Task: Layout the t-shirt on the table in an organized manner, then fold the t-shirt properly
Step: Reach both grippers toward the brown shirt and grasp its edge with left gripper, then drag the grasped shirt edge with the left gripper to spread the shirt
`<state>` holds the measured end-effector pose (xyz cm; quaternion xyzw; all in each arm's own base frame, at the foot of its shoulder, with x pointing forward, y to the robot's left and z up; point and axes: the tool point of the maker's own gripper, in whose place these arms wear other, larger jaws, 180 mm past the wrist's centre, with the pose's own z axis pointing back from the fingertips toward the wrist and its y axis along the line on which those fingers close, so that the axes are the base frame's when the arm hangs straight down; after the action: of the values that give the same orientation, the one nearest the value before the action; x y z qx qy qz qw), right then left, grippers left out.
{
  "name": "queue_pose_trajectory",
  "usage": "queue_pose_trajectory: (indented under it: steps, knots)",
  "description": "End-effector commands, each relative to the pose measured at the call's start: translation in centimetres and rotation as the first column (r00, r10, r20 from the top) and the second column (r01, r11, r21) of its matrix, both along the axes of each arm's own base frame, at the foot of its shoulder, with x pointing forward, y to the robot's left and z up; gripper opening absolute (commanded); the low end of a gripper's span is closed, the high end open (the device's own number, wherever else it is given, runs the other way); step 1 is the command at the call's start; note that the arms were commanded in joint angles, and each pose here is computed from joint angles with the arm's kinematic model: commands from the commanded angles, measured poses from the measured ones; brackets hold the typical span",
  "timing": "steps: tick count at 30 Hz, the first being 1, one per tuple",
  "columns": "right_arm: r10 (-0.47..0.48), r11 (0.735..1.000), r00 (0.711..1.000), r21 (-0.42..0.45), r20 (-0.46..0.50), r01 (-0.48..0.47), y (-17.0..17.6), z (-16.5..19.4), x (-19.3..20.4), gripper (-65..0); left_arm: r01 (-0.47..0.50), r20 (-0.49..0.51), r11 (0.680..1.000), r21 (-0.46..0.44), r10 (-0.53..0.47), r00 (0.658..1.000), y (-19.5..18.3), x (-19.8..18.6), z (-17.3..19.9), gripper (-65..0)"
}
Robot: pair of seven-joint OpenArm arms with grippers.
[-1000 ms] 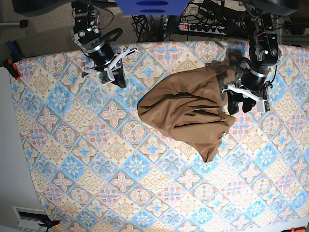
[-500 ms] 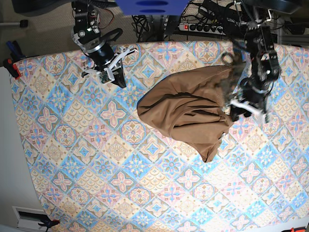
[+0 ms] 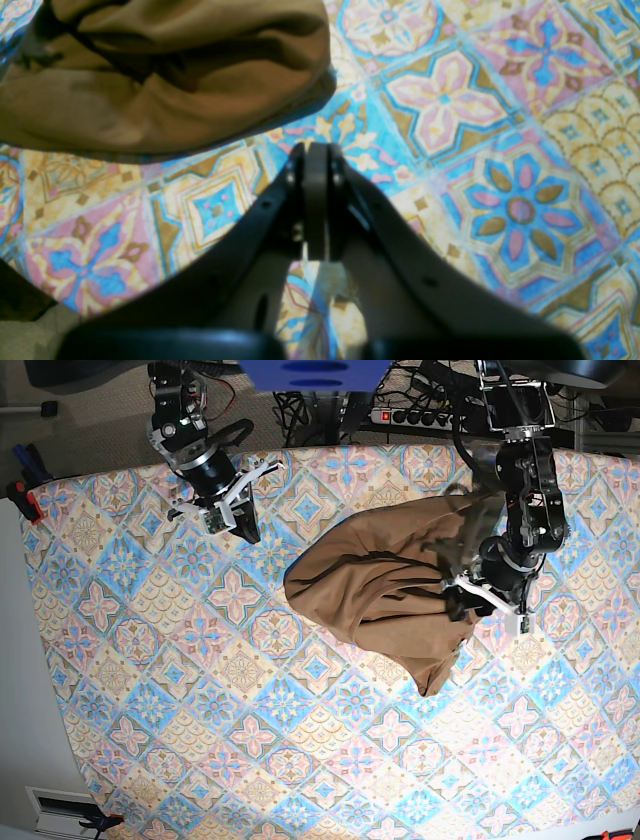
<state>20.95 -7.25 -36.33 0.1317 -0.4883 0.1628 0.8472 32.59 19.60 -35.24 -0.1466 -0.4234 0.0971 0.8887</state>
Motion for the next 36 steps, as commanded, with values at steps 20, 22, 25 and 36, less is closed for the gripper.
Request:
queue_pose_trajectory:
  steps: [20, 22, 25, 36]
  knots:
    - [0.001, 1.0, 0.999, 0.017, 0.036, -0.002, 0.1, 1.0, 0.3, -64.5, 0.568, 0.141, 0.82, 0.07, -0.572, 0.808, -20.0, 3.7, 10.7, -65.0]
    - [0.001, 1.0, 0.999, 0.017, 0.034, -0.002, 0.1, 0.9, 0.3, -64.5, 0.654, 0.12, 0.751, 0.087, -0.66, 0.742, -23.8, 3.8, 11.5, -65.0]
    - [0.001, 1.0, 0.999, 0.017, 0.034, -0.002, 0.1, 0.9, 0.3, -64.5, 0.739, 0.106, 0.664, 0.115, -0.748, 0.655, -28.9, 4.7, 12.6, -65.0]
    - [0.0, 1.0, 1.0, 0.02, 0.028, 0.0, 0.2, 0.8, 0.1, -64.5, 0.783, 0.023, 0.536, 0.317, -0.829, 0.558, -39.9, 11.9, 10.8, -65.0]
